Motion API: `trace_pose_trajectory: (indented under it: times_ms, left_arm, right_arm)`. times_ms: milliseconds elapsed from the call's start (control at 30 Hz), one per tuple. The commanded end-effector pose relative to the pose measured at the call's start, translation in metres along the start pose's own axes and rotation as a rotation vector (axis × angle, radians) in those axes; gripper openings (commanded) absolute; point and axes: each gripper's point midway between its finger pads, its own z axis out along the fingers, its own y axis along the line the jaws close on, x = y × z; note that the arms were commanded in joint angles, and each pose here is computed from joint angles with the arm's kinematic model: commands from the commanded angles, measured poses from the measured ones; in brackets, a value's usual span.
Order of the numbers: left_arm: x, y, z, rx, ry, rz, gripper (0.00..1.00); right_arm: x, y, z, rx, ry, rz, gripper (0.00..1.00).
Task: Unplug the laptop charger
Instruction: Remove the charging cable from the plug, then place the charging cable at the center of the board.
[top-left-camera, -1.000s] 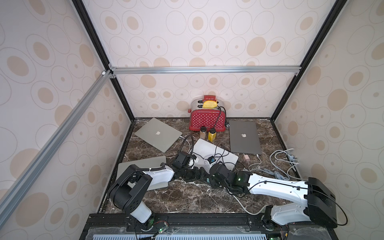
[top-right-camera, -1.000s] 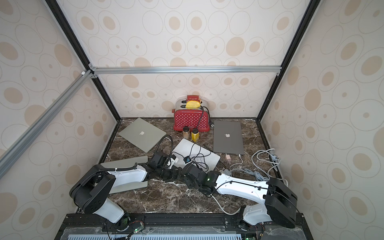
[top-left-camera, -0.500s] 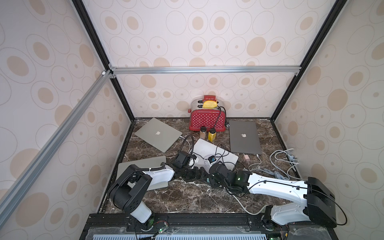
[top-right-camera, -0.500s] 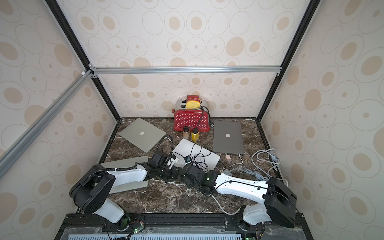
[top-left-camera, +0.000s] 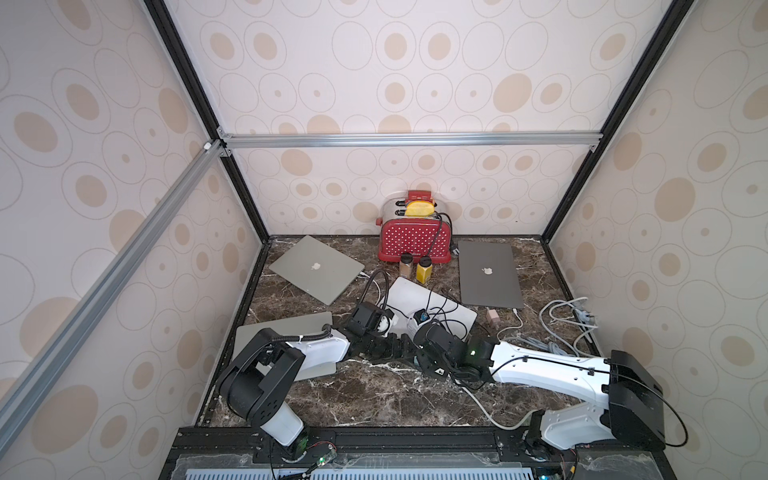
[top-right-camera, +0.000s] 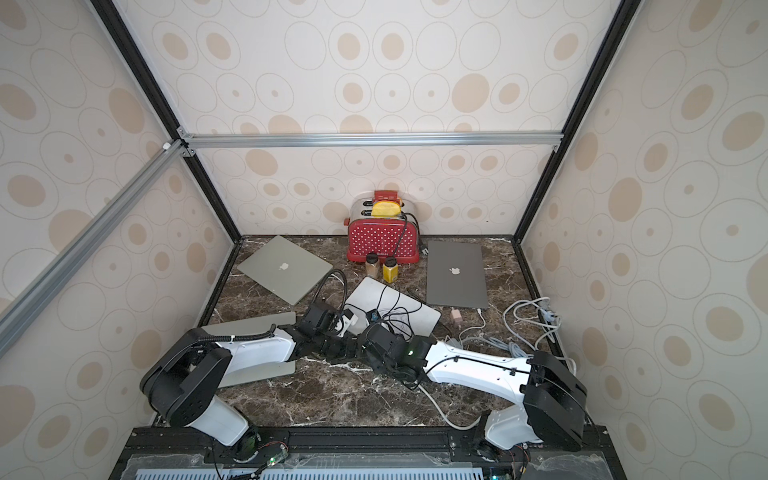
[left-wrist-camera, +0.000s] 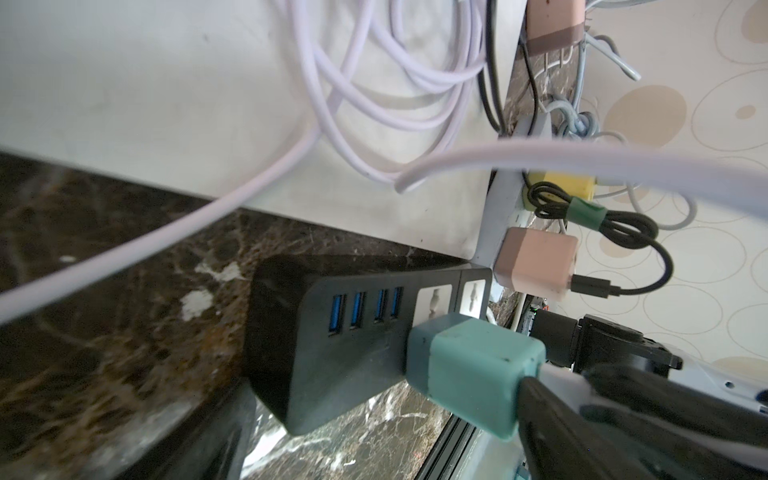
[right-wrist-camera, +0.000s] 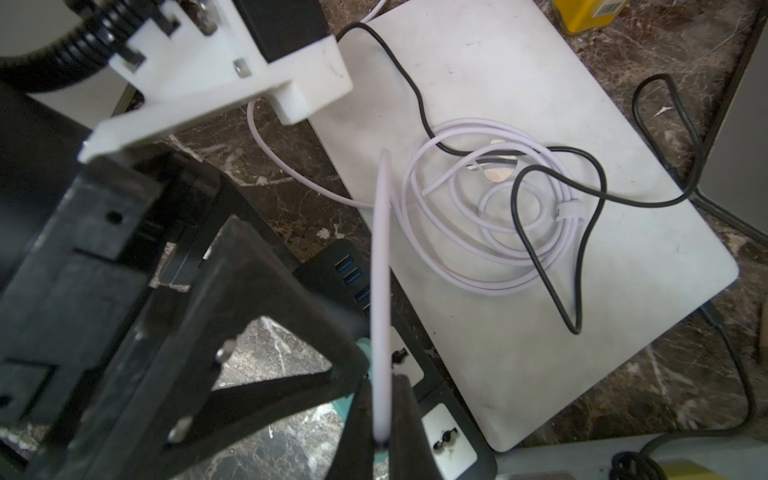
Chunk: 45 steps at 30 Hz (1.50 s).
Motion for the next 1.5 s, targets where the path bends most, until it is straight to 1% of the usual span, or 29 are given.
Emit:
trace_pose_trajectory:
  times_ms: [0, 67, 133, 233, 367, 433, 500, 600, 633, 667, 767, 833, 900, 1000, 1067, 1300, 1367, 1467]
  left_arm:
    - [0.059, 0.083, 0.010, -0.317, 0.155, -0.140, 0.98]
    - [0.060, 0.084, 0.010, -0.319, 0.158, -0.144, 0.98]
    - [0.060, 0.084, 0.009, -0.322, 0.153, -0.147, 0.98]
    - [0.059, 0.084, 0.009, -0.323, 0.150, -0.145, 0.97]
    - [0.059, 0.084, 0.009, -0.325, 0.157, -0.140, 0.97]
    - [0.059, 0.084, 0.009, -0.328, 0.158, -0.140, 0.97]
    - [0.060, 0.084, 0.009, -0.330, 0.160, -0.138, 0.97]
    - [0.061, 0.084, 0.009, -0.336, 0.161, -0.135, 0.97]
    - [0.060, 0.084, 0.009, -0.339, 0.161, -0.133, 0.97]
    - [0.060, 0.084, 0.009, -0.342, 0.163, -0.130, 0.97]
    - [0.061, 0.083, 0.009, -0.350, 0.171, -0.125, 0.97]
    - [0.061, 0.083, 0.009, -0.353, 0.176, -0.125, 0.97]
    - [0.061, 0.083, 0.009, -0.355, 0.175, -0.126, 0.97]
    - [0.060, 0.082, 0.008, -0.351, 0.169, -0.123, 0.96]
    - [0.060, 0.079, 0.007, -0.346, 0.166, -0.116, 0.96]
    - [0.060, 0.074, -0.004, -0.347, 0.146, -0.068, 0.96]
    - [0.060, 0.072, -0.006, -0.345, 0.139, -0.059, 0.96]
    - [0.057, 0.068, -0.008, -0.335, 0.131, -0.041, 0.96]
  right_arm:
    - [-0.031, 0.022, -0.020, -0.134, -0.151, 0.080, 0.00]
    - [-0.039, 0.027, -0.028, -0.204, -0.230, 0.123, 0.00]
    - [-0.043, 0.026, -0.033, -0.230, -0.256, 0.140, 0.00]
    - [-0.044, 0.023, -0.038, -0.192, -0.221, 0.083, 0.00]
    - [-0.041, 0.018, -0.035, -0.096, -0.170, -0.001, 0.00]
    - [-0.040, 0.017, -0.034, -0.075, -0.159, -0.013, 0.00]
    - [-0.042, 0.020, -0.034, -0.102, -0.187, 0.028, 0.00]
    - [-0.049, 0.020, -0.035, -0.193, -0.258, 0.163, 0.00]
    - [-0.050, 0.017, -0.036, -0.188, -0.267, 0.183, 0.00]
    - [-0.048, 0.012, -0.035, -0.153, -0.247, 0.169, 0.00]
    - [-0.044, 0.004, -0.034, -0.062, -0.160, 0.113, 0.00]
    - [-0.046, 0.002, -0.035, -0.046, -0.152, 0.102, 0.00]
    - [-0.049, -0.003, -0.041, -0.027, -0.174, 0.109, 0.00]
    - [-0.053, -0.026, -0.058, 0.048, -0.190, 0.111, 0.00]
    - [-0.056, -0.047, -0.067, 0.066, -0.174, 0.124, 0.00]
    - [-0.060, -0.153, -0.087, 0.223, -0.090, 0.201, 0.00]
    - [-0.062, -0.183, -0.089, 0.272, -0.051, 0.223, 0.00]
    - [-0.057, -0.221, -0.076, 0.330, 0.047, 0.246, 0.00]
